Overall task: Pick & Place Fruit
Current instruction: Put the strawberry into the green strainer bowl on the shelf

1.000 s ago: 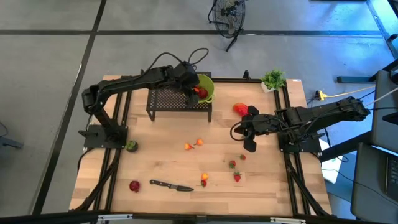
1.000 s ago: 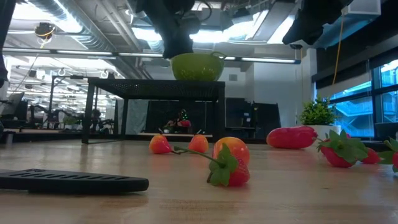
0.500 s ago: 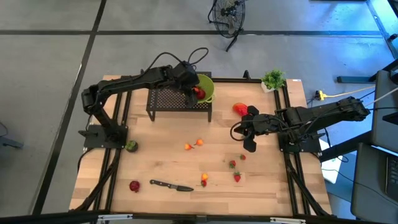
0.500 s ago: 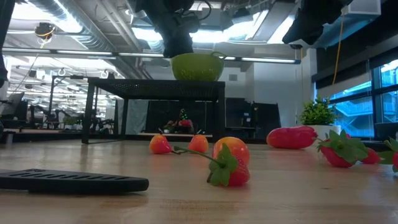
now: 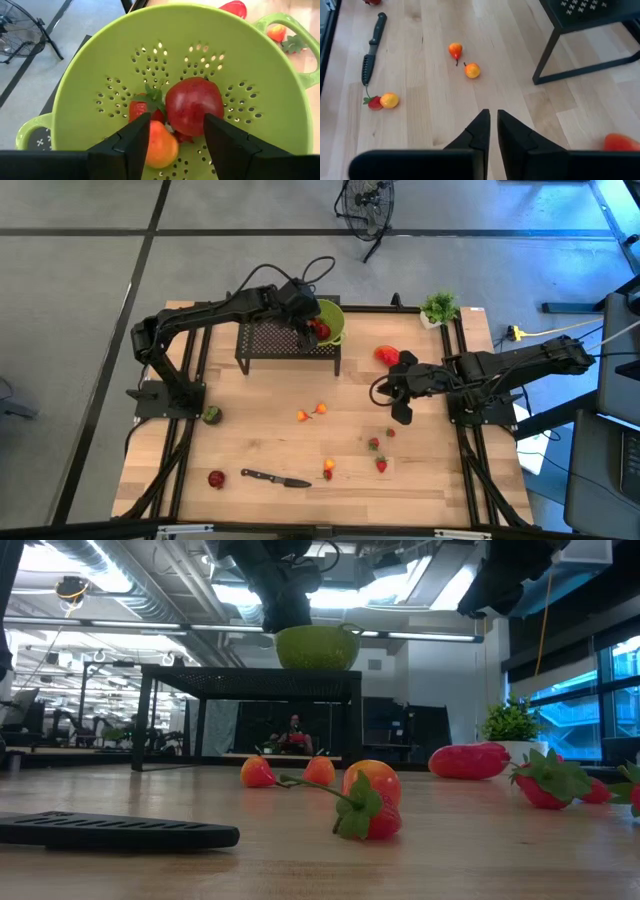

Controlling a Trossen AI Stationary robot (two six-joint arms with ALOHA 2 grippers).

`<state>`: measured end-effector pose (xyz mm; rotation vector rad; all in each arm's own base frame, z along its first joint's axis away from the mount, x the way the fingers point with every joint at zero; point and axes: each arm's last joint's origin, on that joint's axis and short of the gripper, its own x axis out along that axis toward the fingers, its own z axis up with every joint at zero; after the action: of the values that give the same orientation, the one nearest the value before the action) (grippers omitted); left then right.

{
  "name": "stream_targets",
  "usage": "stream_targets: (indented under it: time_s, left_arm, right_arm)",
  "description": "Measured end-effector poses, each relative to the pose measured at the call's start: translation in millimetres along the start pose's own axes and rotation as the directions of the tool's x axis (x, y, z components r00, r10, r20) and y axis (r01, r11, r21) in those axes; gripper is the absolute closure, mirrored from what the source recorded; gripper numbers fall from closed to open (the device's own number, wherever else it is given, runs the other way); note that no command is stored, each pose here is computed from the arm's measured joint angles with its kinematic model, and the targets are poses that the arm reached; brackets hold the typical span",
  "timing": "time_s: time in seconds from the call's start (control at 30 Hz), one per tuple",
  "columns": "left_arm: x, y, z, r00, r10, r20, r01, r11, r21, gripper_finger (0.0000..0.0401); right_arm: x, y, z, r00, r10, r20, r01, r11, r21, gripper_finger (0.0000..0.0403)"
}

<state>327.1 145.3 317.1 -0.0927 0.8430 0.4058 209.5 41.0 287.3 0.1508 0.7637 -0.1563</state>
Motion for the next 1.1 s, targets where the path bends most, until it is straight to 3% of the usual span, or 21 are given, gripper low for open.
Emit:
stream_targets:
  time_s: [0.3,0.63,0.83,1.1]
  left_arm:
    - [-10.5,1.4,11.3,0.999,0.015,0.042,-0.016,1.0,0.008,0.021]
    - [-41.2,-2.4,24.7,1.0,-0.006,0.022,0.005,0.999,0.038,0.0211]
    - [-65.1,-14.9,21.8,0.999,-0.033,0.034,0.03,0.996,0.086,0.0212]
    - [-96.8,-49.5,9.4,0.99,-0.115,0.086,0.101,0.983,0.155,0.0212]
  right_arm:
    - [-0.1,-1.1,-3.4,0.999,-0.009,-0.035,0.01,1.0,0.025,0.0383]
    - [-0.9,-4.1,-12.5,0.991,-0.023,-0.133,0.04,0.992,0.122,0.0393]
    - [-1.5,-5.7,-16.4,0.984,-0.04,-0.173,0.073,0.979,0.189,0.0375]
    - [-2.8,-8.1,-21.4,0.973,-0.083,-0.216,0.137,0.959,0.248,0.0335]
